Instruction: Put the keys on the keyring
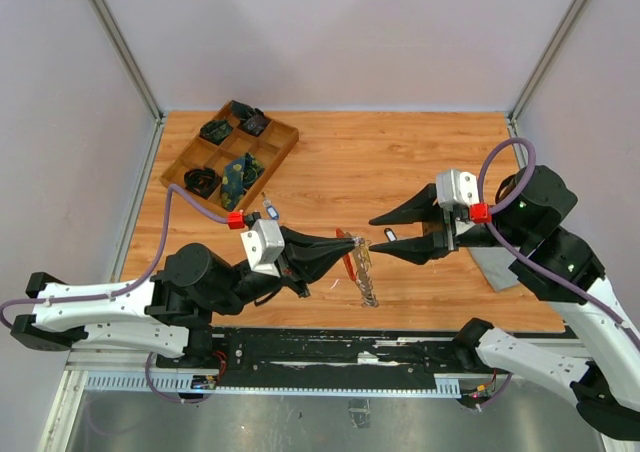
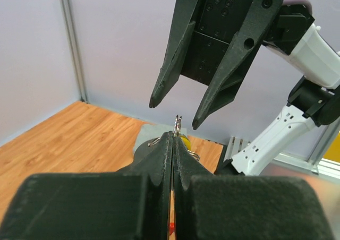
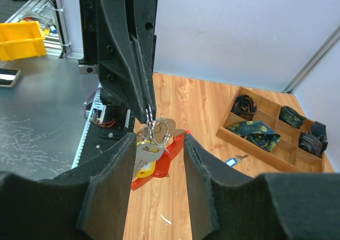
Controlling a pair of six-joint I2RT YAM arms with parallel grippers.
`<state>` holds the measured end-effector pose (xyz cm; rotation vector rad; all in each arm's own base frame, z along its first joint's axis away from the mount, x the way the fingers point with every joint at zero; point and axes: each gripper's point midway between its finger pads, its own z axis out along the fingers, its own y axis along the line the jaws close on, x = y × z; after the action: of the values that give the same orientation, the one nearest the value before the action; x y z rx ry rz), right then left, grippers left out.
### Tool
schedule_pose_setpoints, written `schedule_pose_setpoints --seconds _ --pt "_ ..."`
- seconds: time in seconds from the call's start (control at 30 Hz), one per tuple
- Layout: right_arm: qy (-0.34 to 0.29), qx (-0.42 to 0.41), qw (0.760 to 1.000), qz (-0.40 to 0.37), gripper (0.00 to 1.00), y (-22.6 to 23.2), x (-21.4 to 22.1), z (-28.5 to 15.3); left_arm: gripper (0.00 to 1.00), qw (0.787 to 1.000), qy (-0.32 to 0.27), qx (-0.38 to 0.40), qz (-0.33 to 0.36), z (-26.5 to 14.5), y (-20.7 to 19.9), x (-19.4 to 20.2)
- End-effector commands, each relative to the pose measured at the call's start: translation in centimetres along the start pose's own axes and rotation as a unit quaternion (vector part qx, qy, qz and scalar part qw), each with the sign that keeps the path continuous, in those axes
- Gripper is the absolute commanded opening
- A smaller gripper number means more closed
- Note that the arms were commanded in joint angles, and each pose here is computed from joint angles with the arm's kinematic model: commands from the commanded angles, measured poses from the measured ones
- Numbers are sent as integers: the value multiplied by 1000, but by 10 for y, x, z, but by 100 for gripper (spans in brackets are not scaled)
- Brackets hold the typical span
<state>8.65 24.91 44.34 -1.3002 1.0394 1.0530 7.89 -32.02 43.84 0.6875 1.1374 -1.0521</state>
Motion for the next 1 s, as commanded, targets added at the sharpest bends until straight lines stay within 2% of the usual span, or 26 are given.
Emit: schedule_pose_setpoints --seconds 0.0,0.8,0.97 --pt "-26 -48 999 3 41 17 -13 4 1 999 -42 9 -30 -2 -5 -21" --pt "-13 -71 997 28 24 20 -1 10 0 998 -48 17 -31 1 -8 -20" --pt "-10 -80 996 32 15 22 1 11 0 998 -49 18 -31 1 -9 -20"
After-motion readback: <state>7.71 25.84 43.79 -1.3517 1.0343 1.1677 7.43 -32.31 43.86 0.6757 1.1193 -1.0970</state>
